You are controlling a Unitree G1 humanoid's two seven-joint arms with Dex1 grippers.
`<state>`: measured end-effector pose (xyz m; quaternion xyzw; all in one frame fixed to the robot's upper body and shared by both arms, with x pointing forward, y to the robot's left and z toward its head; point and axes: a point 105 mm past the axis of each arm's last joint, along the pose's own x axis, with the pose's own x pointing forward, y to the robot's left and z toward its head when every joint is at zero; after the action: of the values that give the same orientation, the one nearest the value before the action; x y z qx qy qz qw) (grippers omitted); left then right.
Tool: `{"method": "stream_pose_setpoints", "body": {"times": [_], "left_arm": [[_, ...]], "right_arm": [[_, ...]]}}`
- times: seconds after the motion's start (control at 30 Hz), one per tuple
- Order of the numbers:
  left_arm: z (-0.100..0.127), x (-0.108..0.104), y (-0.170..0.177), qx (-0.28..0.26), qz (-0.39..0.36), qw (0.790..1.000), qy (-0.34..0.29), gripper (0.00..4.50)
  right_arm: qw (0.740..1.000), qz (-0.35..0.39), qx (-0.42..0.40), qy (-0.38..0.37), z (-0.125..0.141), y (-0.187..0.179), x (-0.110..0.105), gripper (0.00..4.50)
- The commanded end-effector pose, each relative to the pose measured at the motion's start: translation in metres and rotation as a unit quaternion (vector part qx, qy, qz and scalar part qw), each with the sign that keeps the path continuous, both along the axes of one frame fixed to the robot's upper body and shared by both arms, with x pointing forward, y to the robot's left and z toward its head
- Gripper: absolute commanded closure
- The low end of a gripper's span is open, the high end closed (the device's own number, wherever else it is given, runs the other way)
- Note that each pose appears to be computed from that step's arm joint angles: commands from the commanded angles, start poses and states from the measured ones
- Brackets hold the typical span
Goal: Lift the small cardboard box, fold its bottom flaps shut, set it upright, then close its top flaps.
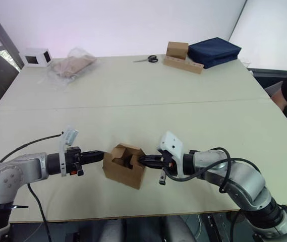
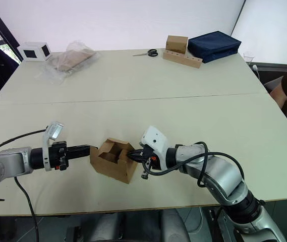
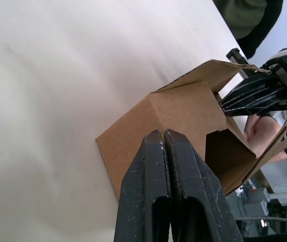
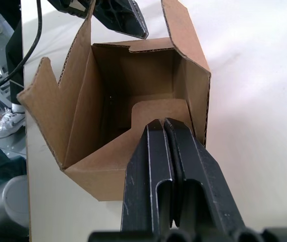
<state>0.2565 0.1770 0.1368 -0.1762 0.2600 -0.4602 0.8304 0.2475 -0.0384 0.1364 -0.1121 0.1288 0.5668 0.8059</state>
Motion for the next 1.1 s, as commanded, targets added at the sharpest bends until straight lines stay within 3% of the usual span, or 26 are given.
{"method": "stream_pose_setpoints", "body": {"times": [0.03, 0.33, 0.47, 0.67, 0.87, 1.1], "left_arm": [[0.016, 0.003, 0.005, -0.006, 0.008, 0.999, -0.031, 4.46], [0.027, 0.037, 0.02, -0.014, 0.033, 0.997, -0.065, 4.46], [0.018, 0.06, 0.016, 0.002, 0.007, 0.997, -0.072, 4.46], [-0.003, 0.082, 0.001, -0.001, -0.034, 0.998, -0.057, 4.46], [-0.011, 0.08, -0.012, -0.012, -0.085, 0.995, -0.04, 4.46], [-0.014, 0.065, -0.021, -0.021, -0.124, 0.992, -0.023, 4.46]], "right_arm": [[1.0, 0.012, 0.019, -0.021, 0.011, 0.004, -0.002, 4.5], [0.998, 0.033, 0.037, -0.048, 0.034, -0.004, -0.011, 4.5], [0.997, 0.022, 0.044, -0.057, 0.053, -0.024, -0.011, 4.5], [0.99, 0.089, 0.099, 0.046, 0.057, -0.02, -0.046, 4.5], [0.987, 0.108, 0.072, 0.095, 0.039, -0.012, -0.07, 4.5], [0.99, 0.085, 0.066, 0.087, 0.033, 0.003, -0.062, 4.5]]}}
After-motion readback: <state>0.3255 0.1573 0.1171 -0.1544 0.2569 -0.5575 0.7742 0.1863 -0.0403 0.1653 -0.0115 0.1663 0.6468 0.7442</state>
